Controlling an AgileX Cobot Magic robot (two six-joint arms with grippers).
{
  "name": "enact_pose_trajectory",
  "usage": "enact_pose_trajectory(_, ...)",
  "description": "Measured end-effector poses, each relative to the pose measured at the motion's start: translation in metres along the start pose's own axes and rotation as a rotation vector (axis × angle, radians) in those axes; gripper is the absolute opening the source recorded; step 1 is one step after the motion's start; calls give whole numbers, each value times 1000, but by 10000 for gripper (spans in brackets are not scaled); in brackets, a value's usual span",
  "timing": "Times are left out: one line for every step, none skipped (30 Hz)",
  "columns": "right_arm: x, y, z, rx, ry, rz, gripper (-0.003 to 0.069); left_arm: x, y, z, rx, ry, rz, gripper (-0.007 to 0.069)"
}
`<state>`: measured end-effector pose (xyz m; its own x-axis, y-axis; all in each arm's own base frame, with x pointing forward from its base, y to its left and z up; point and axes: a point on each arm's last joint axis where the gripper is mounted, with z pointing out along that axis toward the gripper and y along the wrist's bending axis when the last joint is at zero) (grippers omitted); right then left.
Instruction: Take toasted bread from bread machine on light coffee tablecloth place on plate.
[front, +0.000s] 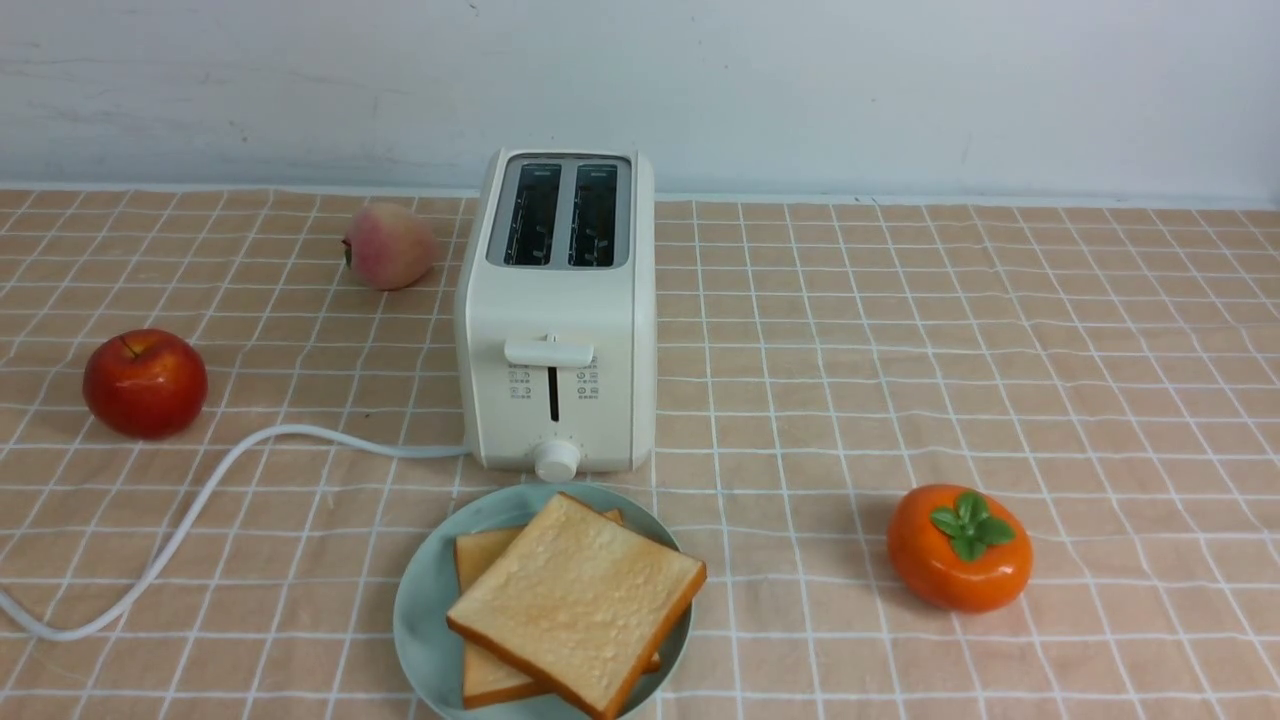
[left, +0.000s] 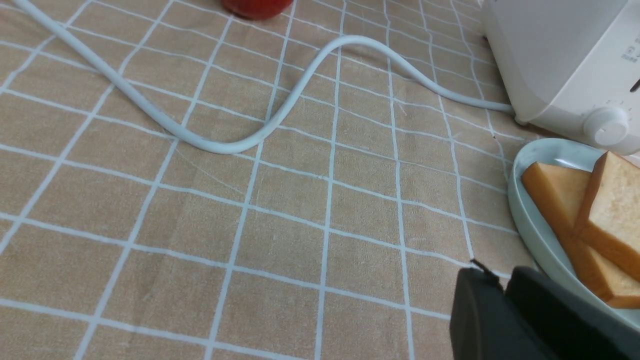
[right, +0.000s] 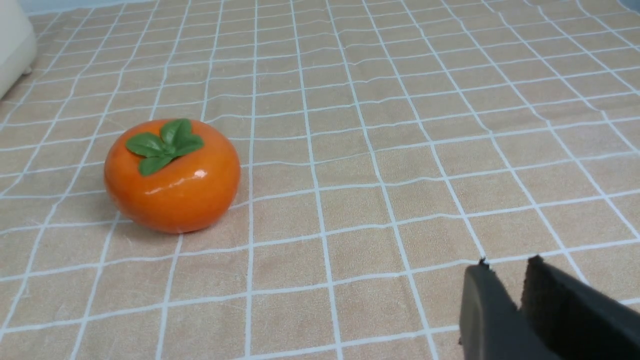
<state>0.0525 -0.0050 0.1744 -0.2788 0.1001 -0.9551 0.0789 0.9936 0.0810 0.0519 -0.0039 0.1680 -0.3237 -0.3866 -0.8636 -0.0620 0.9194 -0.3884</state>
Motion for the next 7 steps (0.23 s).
enact_pose_trajectory(0, 0, 0, 0, 0, 0, 124, 0, 0, 0, 0, 0, 0, 70)
enact_pose_trajectory(0, 0, 0, 0, 0, 0, 125, 0, 0, 0, 0, 0, 0, 70)
enact_pose_trajectory(0, 0, 0, 0, 0, 0, 125, 0, 0, 0, 0, 0, 0, 72)
enact_pose_trajectory(0, 0, 0, 0, 0, 0, 126, 0, 0, 0, 0, 0, 0, 73)
enact_pose_trajectory(0, 0, 0, 0, 0, 0, 128, 0, 0, 0, 0, 0, 0, 74)
enact_pose_trajectory(0, 0, 0, 0, 0, 0, 129, 0, 0, 0, 0, 0, 0, 74)
enact_pose_trajectory(0, 0, 0, 0, 0, 0, 129, 0, 0, 0, 0, 0, 0, 74)
